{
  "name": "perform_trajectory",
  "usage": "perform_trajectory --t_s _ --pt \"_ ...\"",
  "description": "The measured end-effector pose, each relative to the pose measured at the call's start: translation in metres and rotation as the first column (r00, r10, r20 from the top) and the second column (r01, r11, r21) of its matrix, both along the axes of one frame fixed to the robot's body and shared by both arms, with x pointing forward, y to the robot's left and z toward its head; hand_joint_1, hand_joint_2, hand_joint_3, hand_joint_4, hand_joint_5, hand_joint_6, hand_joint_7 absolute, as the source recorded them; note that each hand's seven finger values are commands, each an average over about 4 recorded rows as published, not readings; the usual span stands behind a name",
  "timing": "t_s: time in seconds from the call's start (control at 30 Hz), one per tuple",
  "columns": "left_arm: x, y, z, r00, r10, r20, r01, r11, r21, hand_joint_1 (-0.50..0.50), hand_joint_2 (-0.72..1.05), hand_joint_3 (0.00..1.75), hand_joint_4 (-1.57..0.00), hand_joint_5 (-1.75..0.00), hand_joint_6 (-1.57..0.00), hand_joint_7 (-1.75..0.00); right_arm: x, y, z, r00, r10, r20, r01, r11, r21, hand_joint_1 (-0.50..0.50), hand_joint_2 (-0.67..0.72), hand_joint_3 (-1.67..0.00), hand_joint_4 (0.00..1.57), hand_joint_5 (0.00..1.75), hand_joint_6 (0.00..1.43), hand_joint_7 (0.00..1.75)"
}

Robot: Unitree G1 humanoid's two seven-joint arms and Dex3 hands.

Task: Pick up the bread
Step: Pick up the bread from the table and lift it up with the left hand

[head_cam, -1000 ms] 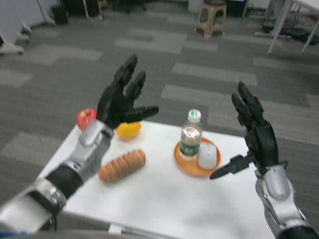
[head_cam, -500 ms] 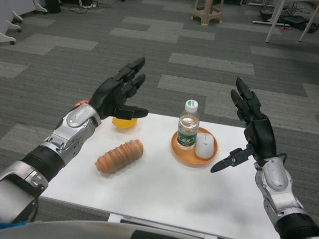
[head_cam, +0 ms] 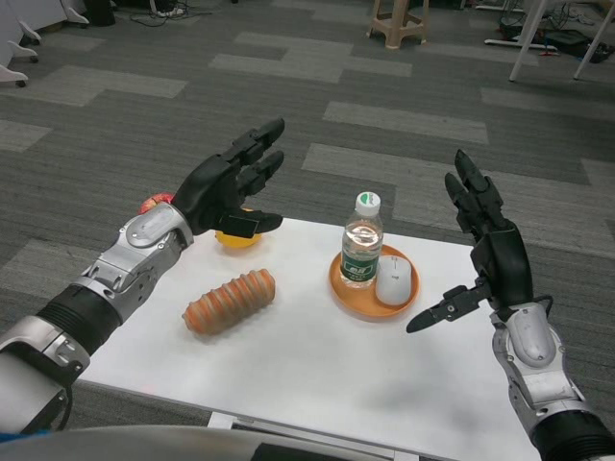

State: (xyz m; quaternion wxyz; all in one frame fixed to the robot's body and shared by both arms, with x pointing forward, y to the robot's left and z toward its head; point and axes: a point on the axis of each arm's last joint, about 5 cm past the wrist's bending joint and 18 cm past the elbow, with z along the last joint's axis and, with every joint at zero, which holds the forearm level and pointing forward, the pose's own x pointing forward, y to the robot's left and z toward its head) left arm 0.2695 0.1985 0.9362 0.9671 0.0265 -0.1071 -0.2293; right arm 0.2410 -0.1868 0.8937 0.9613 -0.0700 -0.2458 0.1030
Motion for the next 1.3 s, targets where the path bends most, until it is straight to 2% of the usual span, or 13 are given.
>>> perform_trajectory --t_s 0.17,0.23,0.27,0.33,0.37,0.4,0.47,0.5,0.63,0.8,1.0,1.1,1.3 --pt "0.0000 0.001 0.000 1.000 0.003 -0.005 -0.003 1.000 0.004 0.50 1.05 0.37 0.00 0.00 0.00 0.00 0.000 -0.001 0.000 1.000 -0.001 -0.001 0.001 1.000 -0.003 -0.12 0.15 0.00 0.00 0.00 0.00 0.00" --pt "-0.0002 0.001 0.000 1.000 0.009 -0.011 -0.009 1.000 -0.012 0.50 1.05 0.26 0.00 0.00 0.00 0.00 0.000 -0.002 0.000 1.000 -0.002 -0.001 0.002 1.000 -0.006 -0.12 0.15 0.00 0.00 0.00 0.00 0.03" --pt "-0.0004 0.001 -0.001 1.000 0.014 -0.016 -0.014 0.999 -0.028 0.50 0.87 0.20 0.00 0.00 0.00 0.00 0.000 -0.002 0.000 1.000 -0.003 -0.001 0.003 1.000 -0.007 -0.11 0.15 0.00 0.00 0.00 0.00 0.03" --pt "-0.0010 0.002 -0.002 0.999 0.024 -0.028 -0.026 0.997 -0.070 0.50 0.34 0.11 0.00 0.00 0.00 0.00 0.000 -0.002 0.000 1.000 -0.003 -0.001 0.003 1.000 -0.008 -0.11 0.15 0.00 0.00 0.00 0.00 0.02" --pt "-0.0013 0.001 -0.003 0.999 0.027 -0.034 -0.030 0.996 -0.088 0.50 -0.04 0.09 0.00 0.00 0.00 0.00 0.000 -0.002 0.000 1.000 -0.003 -0.001 0.003 1.000 -0.008 -0.11 0.15 0.00 0.00 0.00 0.00 0.00" --pt "-0.0015 0.001 -0.003 0.999 0.028 -0.039 -0.032 0.994 -0.102 0.50 -0.26 0.09 0.00 0.00 0.00 0.00 0.000 -0.002 0.000 1.000 -0.003 -0.001 0.003 1.000 -0.008 -0.12 0.15 0.00 0.00 0.00 0.00 0.00" --pt "-0.0020 0.000 -0.005 0.999 0.028 -0.047 -0.033 0.993 -0.116 0.50 -0.55 0.09 0.00 0.00 0.00 0.00 0.000 -0.002 0.000 1.000 -0.004 -0.002 0.004 1.000 -0.009 -0.11 0.15 0.00 0.00 0.00 0.00 0.00" --pt "-0.0021 0.000 -0.005 0.998 0.027 -0.049 -0.033 0.993 -0.117 0.50 -0.59 0.07 0.00 0.00 0.00 0.00 0.000 -0.002 0.000 1.000 -0.004 -0.002 0.004 1.000 -0.009 -0.10 0.15 0.00 0.00 0.00 0.00 0.00" --pt "-0.0023 -0.001 -0.006 0.998 0.035 -0.051 -0.041 0.992 -0.117 0.50 -0.64 0.07 0.00 0.00 0.00 0.00 0.000 -0.003 0.000 1.000 -0.005 -0.005 0.005 1.000 -0.010 -0.09 0.15 0.00 0.00 0.00 0.00 0.00" --pt "-0.0040 0.000 -0.007 0.998 0.042 -0.054 -0.046 0.996 -0.081 0.50 -0.55 0.09 0.00 0.00 0.00 0.00 0.000 -0.003 -0.001 1.000 -0.006 -0.007 0.006 1.000 -0.010 -0.10 0.15 0.00 0.00 0.00 0.00 0.00" --pt "-0.0106 0.008 0.010 0.997 0.019 -0.079 -0.006 0.987 0.164 0.50 -0.55 0.09 0.00 0.00 0.00 0.00 0.000 -0.004 -0.002 1.000 -0.012 -0.017 0.012 1.000 -0.014 -0.10 0.15 0.00 0.00 0.00 0.00 0.00" --pt "-0.0151 0.012 0.021 0.992 0.017 -0.128 0.028 0.938 0.345 0.50 -0.55 0.09 0.00 0.00 0.00 0.00 0.000 -0.005 -0.003 1.000 -0.015 -0.022 0.014 1.000 -0.017 -0.08 0.15 0.00 0.00 0.00 0.00 0.00" --pt "-0.0239 0.010 0.026 0.975 0.042 -0.217 0.101 0.789 0.606 0.50 -0.46 0.09 0.00 0.00 0.00 0.00 0.000 -0.006 -0.005 0.999 -0.019 -0.035 0.018 0.999 -0.027 -0.10 0.15 0.00 0.00 0.00 0.00 0.00"
